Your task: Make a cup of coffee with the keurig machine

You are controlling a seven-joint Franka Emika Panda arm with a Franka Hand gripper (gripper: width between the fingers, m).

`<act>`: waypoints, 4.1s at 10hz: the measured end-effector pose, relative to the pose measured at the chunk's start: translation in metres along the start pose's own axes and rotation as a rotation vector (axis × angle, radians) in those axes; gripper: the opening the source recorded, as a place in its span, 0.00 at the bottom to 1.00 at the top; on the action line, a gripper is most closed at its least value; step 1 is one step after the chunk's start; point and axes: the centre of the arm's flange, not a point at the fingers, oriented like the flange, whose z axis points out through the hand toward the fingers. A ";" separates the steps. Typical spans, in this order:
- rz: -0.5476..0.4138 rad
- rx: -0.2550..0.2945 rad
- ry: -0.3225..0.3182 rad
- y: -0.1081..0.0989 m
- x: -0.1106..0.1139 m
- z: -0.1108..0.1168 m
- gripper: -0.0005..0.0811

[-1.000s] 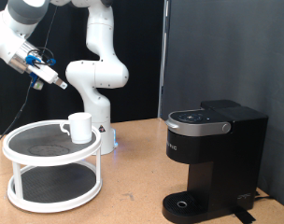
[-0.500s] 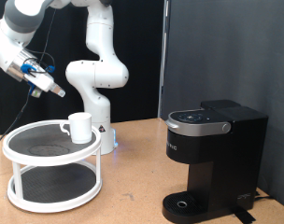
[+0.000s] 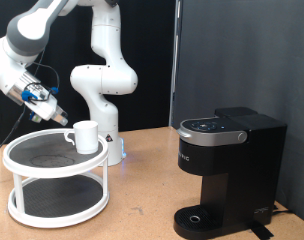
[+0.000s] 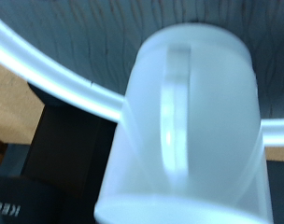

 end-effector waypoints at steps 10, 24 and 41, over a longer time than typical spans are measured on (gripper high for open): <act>-0.021 -0.006 -0.014 -0.022 0.014 0.025 0.91; -0.044 -0.049 -0.058 -0.014 -0.002 0.007 0.01; 0.216 0.088 -0.142 0.010 -0.137 0.087 0.01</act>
